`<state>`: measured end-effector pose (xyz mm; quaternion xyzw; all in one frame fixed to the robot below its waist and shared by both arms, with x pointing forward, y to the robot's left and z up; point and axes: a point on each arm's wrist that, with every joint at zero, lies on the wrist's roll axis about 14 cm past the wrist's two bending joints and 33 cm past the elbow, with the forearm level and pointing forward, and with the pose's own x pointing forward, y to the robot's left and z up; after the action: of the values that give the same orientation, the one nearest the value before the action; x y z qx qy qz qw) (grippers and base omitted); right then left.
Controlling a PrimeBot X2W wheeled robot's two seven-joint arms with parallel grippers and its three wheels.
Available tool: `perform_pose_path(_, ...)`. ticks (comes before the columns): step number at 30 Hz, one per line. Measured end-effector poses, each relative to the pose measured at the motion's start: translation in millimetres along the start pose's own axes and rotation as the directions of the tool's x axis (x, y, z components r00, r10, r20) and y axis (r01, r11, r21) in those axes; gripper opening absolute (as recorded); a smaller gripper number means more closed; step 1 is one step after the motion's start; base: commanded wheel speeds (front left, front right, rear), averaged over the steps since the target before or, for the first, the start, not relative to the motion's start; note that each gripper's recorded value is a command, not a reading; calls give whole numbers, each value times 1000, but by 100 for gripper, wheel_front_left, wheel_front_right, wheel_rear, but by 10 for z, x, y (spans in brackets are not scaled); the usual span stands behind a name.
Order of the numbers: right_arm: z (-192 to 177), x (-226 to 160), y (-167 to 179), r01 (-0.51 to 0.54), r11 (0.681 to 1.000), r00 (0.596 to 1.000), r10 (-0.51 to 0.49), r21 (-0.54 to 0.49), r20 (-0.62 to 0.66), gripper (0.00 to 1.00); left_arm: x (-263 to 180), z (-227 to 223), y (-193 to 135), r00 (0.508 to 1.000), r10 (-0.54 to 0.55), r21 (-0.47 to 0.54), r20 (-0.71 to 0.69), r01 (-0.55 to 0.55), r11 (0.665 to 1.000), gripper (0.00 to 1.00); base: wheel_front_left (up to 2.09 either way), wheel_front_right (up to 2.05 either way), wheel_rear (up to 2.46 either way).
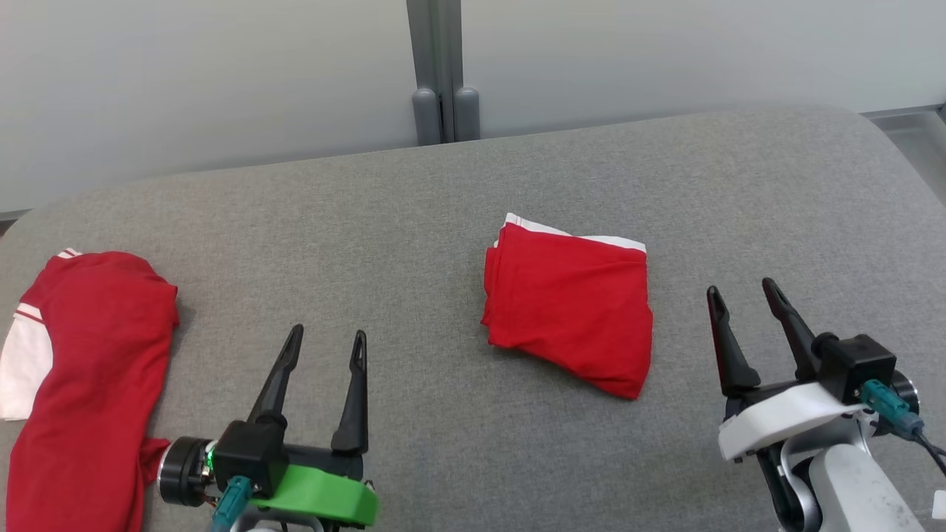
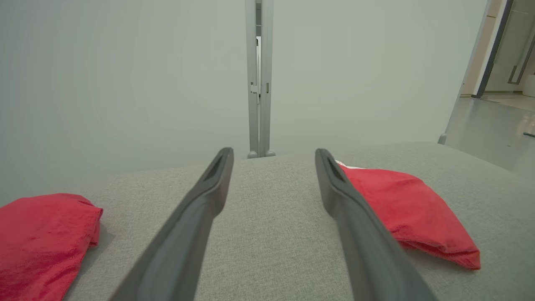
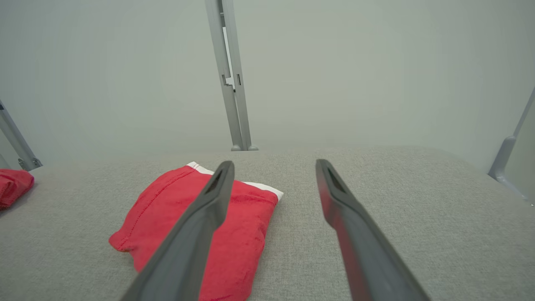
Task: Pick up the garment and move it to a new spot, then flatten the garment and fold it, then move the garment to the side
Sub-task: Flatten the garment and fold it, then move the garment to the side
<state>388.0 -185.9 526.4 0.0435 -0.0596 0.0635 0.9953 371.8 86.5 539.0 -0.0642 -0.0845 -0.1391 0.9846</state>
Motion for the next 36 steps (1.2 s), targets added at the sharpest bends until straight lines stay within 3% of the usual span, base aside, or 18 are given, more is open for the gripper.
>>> perform_pose_path(15,-62,-14,178,-8,1000,1000,8,-15,-2,100,-84,-223,-72,997,-29,-8,-71,29,1000,100,0,0,0)
perform_pose_path(16,-78,25,226,-26,1000,1000,26,-17,-7,44,-82,-231,-70,997,-30,-8,-73,30,1000,100,0,0,0)
perform_pose_path(17,-85,65,270,-44,999,999,44,-23,-9,0,-77,-235,-64,997,-29,-8,-74,29,1000,100,0,0,0)
perform_pose_path(26,-390,650,778,-265,960,961,256,-87,-102,0,-63,-281,93,996,13,0,-89,-13,1000,100,0,0,0)
perform_pose_path(36,-1114,1069,1127,-381,922,886,345,-66,-309,0,-189,-359,423,984,127,15,-125,-126,992,100,0,0,0)
